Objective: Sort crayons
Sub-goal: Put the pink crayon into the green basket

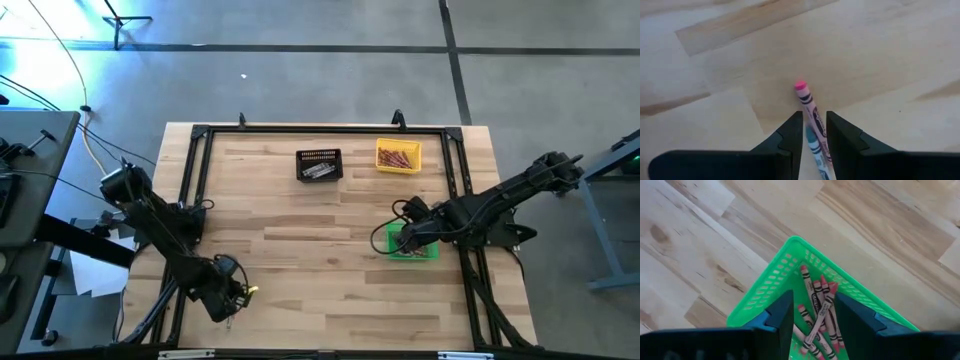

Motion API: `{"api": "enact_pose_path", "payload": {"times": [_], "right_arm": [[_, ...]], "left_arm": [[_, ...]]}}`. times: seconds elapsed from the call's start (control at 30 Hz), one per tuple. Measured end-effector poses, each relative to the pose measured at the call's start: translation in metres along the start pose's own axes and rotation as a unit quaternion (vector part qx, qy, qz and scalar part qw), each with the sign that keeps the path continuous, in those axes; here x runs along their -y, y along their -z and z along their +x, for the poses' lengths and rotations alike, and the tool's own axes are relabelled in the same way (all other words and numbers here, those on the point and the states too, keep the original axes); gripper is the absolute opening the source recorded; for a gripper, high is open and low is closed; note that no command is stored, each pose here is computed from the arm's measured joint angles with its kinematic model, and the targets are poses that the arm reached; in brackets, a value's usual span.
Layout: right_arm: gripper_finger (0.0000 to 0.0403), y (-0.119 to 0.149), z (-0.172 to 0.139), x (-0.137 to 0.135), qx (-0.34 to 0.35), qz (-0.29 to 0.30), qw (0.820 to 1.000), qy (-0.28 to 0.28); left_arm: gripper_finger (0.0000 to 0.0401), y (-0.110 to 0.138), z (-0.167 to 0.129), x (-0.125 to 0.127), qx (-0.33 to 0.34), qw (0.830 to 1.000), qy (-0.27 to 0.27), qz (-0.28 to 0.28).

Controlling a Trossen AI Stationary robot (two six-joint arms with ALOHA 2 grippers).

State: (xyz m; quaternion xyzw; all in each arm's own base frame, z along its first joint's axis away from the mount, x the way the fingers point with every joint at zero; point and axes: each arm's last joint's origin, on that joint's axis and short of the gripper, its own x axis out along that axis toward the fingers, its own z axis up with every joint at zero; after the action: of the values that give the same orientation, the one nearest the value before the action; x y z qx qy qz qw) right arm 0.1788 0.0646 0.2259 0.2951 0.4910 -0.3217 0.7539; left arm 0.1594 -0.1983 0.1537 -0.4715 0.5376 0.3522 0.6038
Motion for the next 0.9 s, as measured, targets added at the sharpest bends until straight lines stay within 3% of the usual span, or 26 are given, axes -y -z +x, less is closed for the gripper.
{"api": "enact_pose_path", "payload": {"times": [0.6, 0.83, 0.9], "right_arm": [[0.0129, 0.0, 0.0, -0.001, 0.001, 0.0, 1.0, -0.005], [0.0129, 0.0, 0.0, -0.001, 0.001, 0.0, 1.0, -0.005], [0.0129, 0.0, 0.0, -0.001, 0.001, 0.0, 1.0, -0.005]], "left_arm": [[0.0071, 0.003, 0.031, 0.0, 0.014, 0.997, -0.067, -0.021], [0.0009, 0.001, 0.031, 0.003, 0.013, 0.997, -0.063, -0.031], [0.0008, 0.0, 0.031, 0.006, 0.016, 0.997, -0.062, -0.034]]}}
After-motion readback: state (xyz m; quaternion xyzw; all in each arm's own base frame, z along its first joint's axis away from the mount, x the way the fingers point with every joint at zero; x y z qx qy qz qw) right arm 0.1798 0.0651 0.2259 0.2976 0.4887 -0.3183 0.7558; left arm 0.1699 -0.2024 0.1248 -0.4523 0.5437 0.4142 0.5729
